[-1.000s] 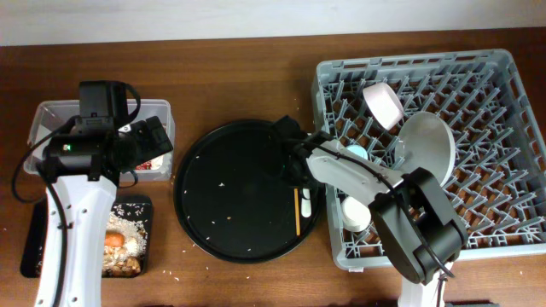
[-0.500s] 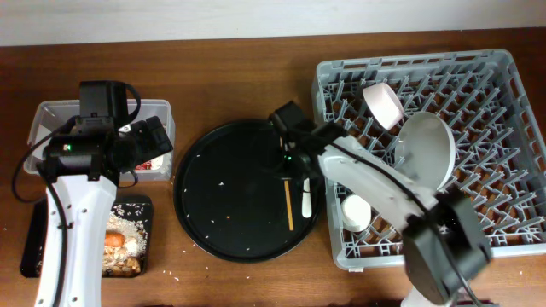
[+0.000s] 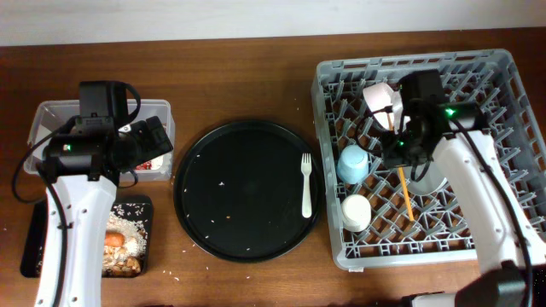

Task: Sort waste into correct bins and load items into the dishwasher rack

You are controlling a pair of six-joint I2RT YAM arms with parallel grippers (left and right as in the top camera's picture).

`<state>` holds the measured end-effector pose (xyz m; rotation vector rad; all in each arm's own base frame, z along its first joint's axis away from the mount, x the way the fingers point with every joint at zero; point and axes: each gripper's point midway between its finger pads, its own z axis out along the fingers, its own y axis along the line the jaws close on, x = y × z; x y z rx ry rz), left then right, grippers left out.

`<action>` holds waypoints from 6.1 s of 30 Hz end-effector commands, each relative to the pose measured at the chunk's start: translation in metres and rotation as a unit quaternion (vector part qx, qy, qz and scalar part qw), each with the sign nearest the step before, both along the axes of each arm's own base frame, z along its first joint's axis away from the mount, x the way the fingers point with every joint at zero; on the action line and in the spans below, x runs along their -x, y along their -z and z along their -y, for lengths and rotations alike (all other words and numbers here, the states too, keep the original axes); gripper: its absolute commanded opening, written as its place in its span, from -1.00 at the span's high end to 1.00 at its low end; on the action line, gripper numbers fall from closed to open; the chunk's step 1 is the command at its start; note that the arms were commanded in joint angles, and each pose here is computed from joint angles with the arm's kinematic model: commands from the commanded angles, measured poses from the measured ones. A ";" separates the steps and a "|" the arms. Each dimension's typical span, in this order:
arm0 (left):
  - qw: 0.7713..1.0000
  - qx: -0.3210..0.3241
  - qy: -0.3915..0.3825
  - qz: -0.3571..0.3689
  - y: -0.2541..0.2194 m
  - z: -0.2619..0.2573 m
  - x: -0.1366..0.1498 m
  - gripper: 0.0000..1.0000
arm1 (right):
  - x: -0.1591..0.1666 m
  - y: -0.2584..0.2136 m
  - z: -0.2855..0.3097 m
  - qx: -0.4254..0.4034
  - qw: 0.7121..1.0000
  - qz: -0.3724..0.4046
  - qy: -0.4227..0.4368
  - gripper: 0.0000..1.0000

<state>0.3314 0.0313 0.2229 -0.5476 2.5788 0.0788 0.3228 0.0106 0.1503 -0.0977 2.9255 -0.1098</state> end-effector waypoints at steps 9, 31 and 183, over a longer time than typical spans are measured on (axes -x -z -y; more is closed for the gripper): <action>1.000 -0.003 -0.005 0.013 -0.009 -0.003 0.000 -0.98 | -0.001 0.056 0.007 0.023 0.995 -0.098 -0.007 0.92; 1.000 -0.003 -0.005 0.013 -0.009 -0.003 0.000 -0.98 | -0.027 -0.005 -0.021 -0.067 0.995 -0.047 0.057 0.51; 1.000 -0.003 -0.005 0.013 -0.009 -0.003 0.000 -0.98 | 0.202 -0.300 -0.018 -0.116 0.836 0.531 -0.070 -0.97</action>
